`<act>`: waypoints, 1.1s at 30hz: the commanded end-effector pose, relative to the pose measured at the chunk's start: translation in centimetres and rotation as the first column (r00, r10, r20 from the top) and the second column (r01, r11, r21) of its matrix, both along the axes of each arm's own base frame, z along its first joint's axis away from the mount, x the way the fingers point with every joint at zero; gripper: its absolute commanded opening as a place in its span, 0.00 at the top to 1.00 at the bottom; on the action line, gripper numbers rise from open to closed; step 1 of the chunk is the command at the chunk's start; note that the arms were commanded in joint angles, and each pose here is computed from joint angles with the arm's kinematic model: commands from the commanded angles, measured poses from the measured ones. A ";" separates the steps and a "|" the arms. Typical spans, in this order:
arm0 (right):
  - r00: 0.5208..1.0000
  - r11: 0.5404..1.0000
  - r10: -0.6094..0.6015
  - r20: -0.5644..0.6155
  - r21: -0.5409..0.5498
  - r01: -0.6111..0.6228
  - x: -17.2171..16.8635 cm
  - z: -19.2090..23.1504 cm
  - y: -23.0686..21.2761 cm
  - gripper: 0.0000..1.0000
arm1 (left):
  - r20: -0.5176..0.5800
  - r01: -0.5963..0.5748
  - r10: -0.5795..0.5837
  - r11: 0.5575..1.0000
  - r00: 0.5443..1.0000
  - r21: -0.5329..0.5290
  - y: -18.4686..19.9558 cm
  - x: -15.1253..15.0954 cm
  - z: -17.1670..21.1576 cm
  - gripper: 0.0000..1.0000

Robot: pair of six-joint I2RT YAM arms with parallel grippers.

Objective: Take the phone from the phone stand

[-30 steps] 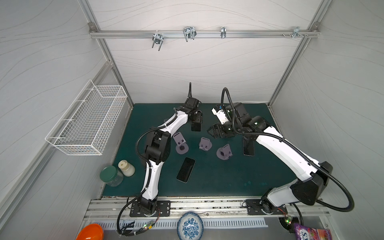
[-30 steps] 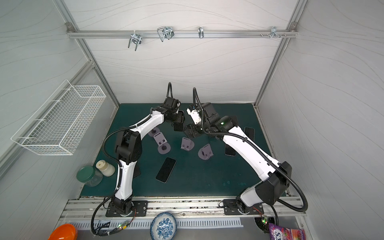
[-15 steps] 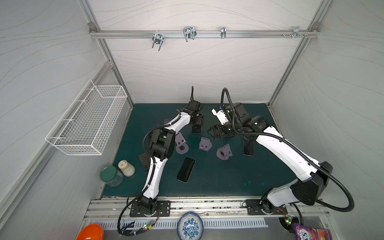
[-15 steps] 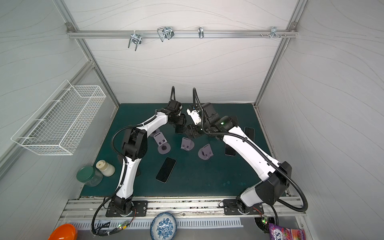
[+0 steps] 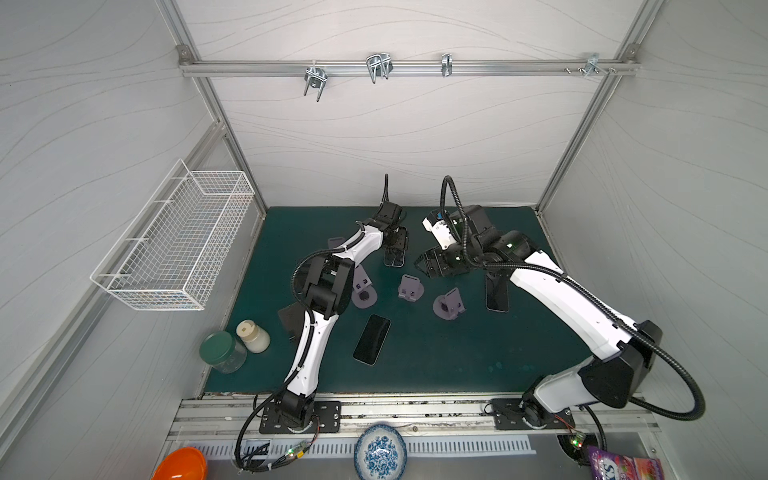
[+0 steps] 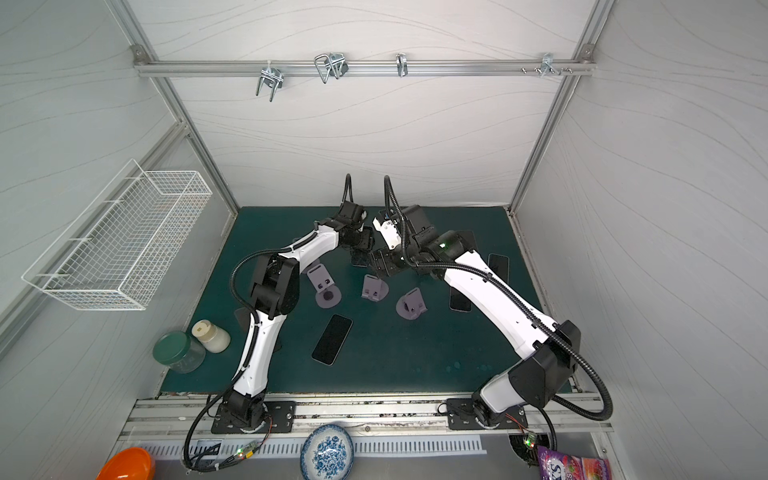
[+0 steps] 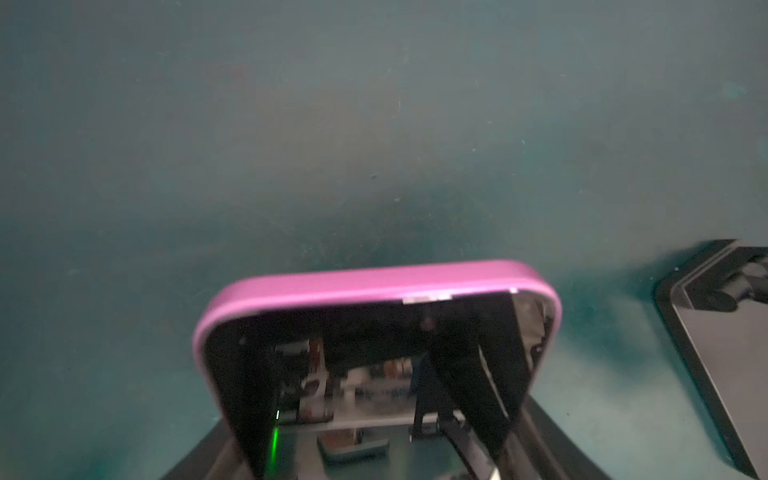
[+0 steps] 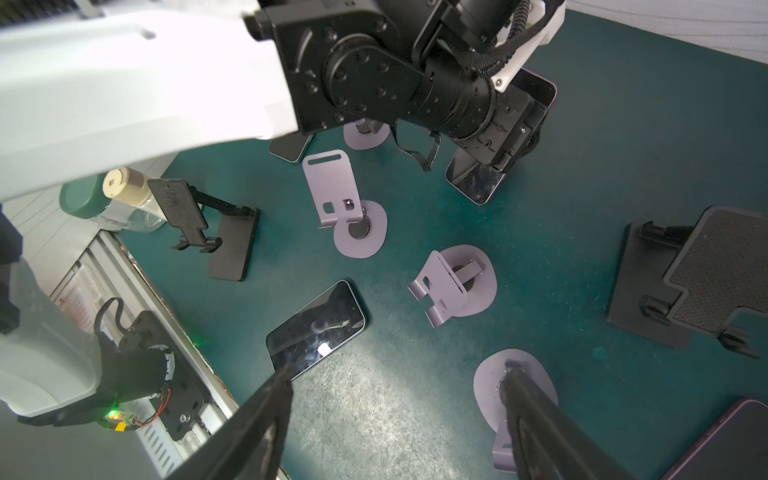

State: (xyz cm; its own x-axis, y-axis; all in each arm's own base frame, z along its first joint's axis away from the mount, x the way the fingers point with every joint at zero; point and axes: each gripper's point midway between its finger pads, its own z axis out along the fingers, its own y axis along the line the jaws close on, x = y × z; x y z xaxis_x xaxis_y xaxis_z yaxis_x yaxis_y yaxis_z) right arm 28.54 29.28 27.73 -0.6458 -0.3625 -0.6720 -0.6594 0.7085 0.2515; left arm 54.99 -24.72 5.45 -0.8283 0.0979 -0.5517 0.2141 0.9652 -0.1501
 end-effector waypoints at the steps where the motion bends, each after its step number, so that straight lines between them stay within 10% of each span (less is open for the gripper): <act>1: 1.000 1.000 0.006 -0.004 -0.012 -0.006 0.1 0.2 -0.1 0.19 | 0.024 -0.014 0.013 1.000 1.000 0.015 0.2 1.4 -1.0 0.32; 33: 1.000 1.000 -0.002 -0.001 -0.017 0.002 0.5 0.3 -0.3 0.19 | -0.008 -0.060 0.060 0.998 0.998 0.017 1.3 1.3 -2.0 0.19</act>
State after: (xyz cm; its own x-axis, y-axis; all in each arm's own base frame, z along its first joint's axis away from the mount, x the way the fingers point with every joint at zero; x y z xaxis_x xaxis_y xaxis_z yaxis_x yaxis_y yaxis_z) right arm 28.83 29.18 27.53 -0.6555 -0.3660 -0.6606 -0.6523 0.7152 0.2510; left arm 55.59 -23.69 3.07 -0.8445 0.0689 -0.5311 0.1680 0.9757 -0.1405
